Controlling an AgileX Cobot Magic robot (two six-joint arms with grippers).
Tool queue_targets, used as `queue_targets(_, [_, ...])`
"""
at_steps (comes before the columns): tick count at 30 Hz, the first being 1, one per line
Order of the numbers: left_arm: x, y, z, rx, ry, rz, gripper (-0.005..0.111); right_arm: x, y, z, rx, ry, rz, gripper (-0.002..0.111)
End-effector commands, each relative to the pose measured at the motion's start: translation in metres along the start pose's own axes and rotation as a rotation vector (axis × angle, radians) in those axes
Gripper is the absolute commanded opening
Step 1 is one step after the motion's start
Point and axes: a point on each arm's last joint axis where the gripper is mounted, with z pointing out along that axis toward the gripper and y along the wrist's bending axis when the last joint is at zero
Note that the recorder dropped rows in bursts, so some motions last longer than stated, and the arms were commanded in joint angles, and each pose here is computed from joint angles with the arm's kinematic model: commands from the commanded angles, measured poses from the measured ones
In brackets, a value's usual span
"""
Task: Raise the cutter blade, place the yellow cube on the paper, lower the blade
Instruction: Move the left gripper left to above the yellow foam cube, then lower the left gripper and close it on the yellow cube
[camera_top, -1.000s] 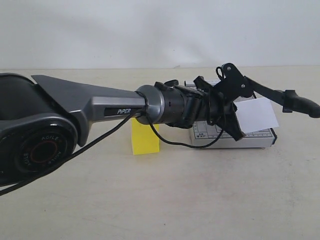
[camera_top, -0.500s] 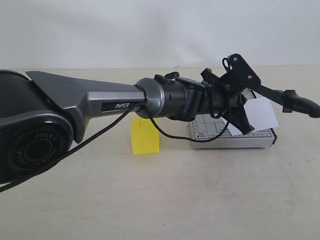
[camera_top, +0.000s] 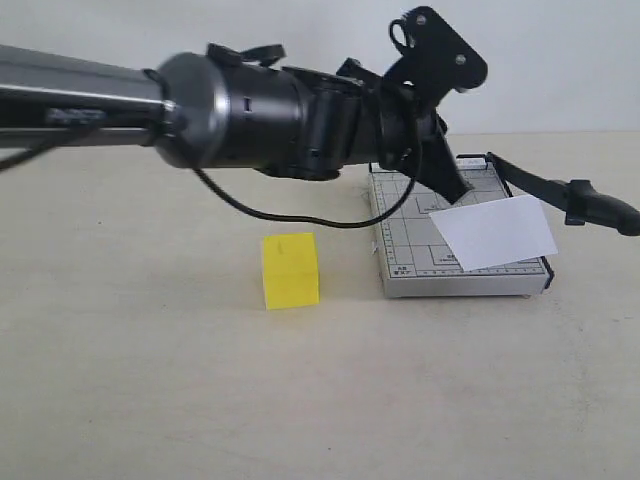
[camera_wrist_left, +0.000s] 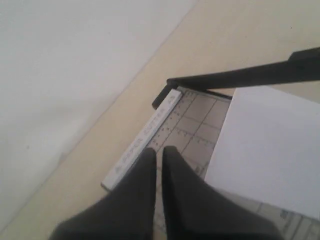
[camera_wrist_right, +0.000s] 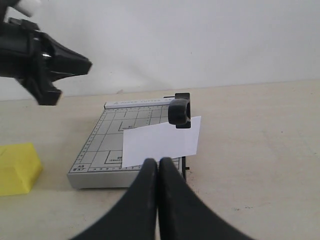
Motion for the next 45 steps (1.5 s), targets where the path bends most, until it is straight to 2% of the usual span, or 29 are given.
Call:
queue_targets(1, [0.009, 0.008, -0.069, -0.007, 0.038, -0.088, 0.004, -0.001, 0.000, 0.000, 0.001, -0.006, -0.014, 0.000])
queue_targets(5, [0.026, 0.018, -0.127, -0.073, 0.067, -0.272, 0.004, -0.001, 0.000, 0.000, 0.001, -0.006, -0.014, 0.000])
queue_targets(8, [0.041, 0.017, -0.133, -0.105, 0.117, -0.291, 0.004, -0.001, 0.000, 0.000, 0.001, -0.006, -0.014, 0.000])
queue_targets(10, [0.051, 0.014, -0.127, -0.118, 0.156, -0.307, 0.009, -0.001, 0.000, 0.000, 0.001, -0.006, -0.014, 0.000])
queue_targets(12, [0.056, 0.012, -0.122, -0.127, 0.176, -0.358, 0.021, -0.001, 0.000, 0.000, 0.001, -0.006, -0.014, 0.000])
queue_targets(17, [0.064, 0.008, -0.114, -0.144, 0.196, -0.541, 0.065, -0.001, 0.000, 0.000, 0.001, -0.006, -0.014, 0.000])
queue_targets(18, [0.065, 0.008, -0.113, -0.159, 0.199, -0.584, 0.072, -0.001, 0.000, 0.000, 0.001, -0.006, -0.014, 0.000])
queue_targets(20, [0.070, 0.008, -0.110, -0.192, 0.213, -0.658, 0.077, -0.001, 0.000, 0.000, 0.001, -0.006, -0.014, 0.000])
queue_targets(24, [0.078, 0.003, -0.102, -0.210, 0.233, -0.790, 0.077, -0.001, 0.000, 0.000, 0.001, -0.006, -0.014, 0.000])
queue_targets(27, [0.084, -0.002, -0.096, -0.198, 0.252, -0.832, 0.077, -0.001, 0.000, 0.000, 0.001, -0.006, -0.014, 0.000])
queue_targets(32, [0.090, -0.004, -0.091, -0.208, 0.273, -0.825, 0.077, -0.001, 0.000, 0.000, 0.001, -0.006, -0.014, 0.000])
queue_targets(39, [0.096, 0.003, -0.092, -0.298, 0.287, -0.810, 0.077, -0.001, 0.000, 0.000, 0.001, -0.006, -0.014, 0.000])
queue_targets(45, [0.095, 0.002, -0.091, -0.293, 0.287, -0.811, 0.077, -0.001, 0.000, 0.000, 0.001, -0.006, -0.014, 0.000])
